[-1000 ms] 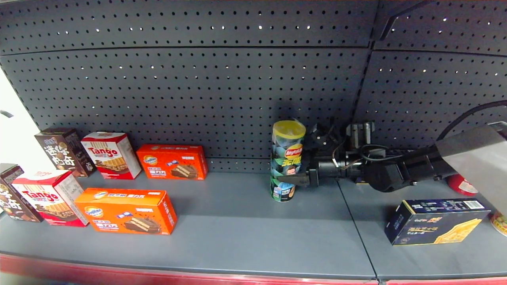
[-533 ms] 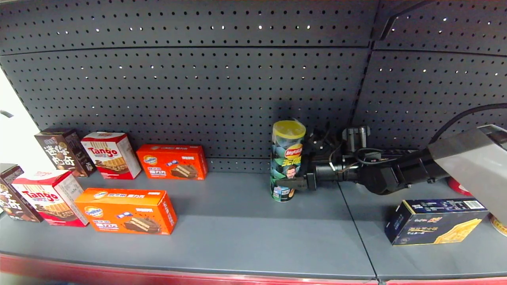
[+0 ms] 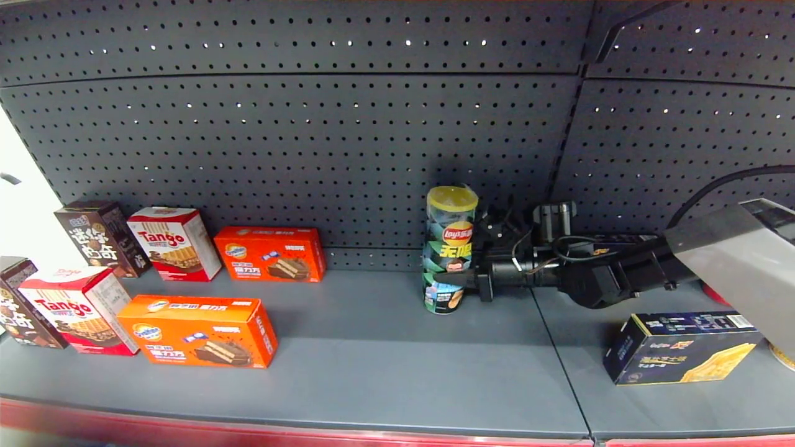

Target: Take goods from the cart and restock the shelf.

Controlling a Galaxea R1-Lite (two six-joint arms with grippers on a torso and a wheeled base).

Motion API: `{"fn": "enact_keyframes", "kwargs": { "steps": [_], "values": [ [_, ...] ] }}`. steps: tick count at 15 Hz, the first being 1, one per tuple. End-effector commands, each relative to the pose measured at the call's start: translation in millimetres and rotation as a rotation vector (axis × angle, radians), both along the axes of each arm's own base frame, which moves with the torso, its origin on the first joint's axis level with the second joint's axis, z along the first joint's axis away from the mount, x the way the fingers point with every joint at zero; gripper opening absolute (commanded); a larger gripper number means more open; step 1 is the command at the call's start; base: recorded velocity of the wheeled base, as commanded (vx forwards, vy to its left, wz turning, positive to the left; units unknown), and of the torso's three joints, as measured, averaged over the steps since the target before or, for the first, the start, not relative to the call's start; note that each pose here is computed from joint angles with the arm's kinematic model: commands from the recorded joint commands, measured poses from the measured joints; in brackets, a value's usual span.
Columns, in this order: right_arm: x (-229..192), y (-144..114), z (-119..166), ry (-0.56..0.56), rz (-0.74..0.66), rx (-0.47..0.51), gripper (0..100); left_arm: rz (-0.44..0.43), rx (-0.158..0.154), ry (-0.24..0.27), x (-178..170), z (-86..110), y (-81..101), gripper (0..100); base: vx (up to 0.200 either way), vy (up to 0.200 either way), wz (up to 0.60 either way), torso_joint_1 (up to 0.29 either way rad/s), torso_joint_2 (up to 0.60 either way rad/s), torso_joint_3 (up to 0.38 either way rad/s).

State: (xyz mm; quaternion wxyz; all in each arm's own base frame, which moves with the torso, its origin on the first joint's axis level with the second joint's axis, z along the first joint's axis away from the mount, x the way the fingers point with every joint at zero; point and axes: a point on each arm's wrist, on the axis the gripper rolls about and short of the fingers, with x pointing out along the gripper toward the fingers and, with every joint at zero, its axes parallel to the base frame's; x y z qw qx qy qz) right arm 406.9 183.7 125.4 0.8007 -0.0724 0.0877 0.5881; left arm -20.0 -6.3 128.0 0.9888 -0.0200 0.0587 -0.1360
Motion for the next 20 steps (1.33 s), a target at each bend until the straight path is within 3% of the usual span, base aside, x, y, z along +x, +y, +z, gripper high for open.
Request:
{"fn": "enact_keyframes", "kwargs": {
  "steps": [1, 7, 15, 20],
  "values": [
    [-2, -1, 4, -0.004, 0.0, 0.002, 0, 0.0, -0.001, 0.001, 0, -1.2, 0.0, 0, 0.0, 0.0, 0.0, 0.0, 0.0, 0.0],
    [-31, 2, 26, -0.018, -0.014, -0.007, 0, -0.004, -0.001, -0.003, -1, -2.2, -0.1, 0, 0.0, 0.0, 0.0, 0.0, 0.0, 0.0],
    [-117, 3, 62, 0.008, -0.041, 0.026, 0, -0.001, 0.0, -0.084, -8, 12.7, -0.1, 0, 0.0, 0.0, 0.0, 0.0, 0.0, 0.0],
    [-180, -37, 71, 0.019, -0.062, 0.033, 0, -0.011, 0.001, -0.094, -9, 14.7, -0.1, 0, 0.0, 0.0, 0.0, 0.0, 0.0, 0.0]
  ]
}}
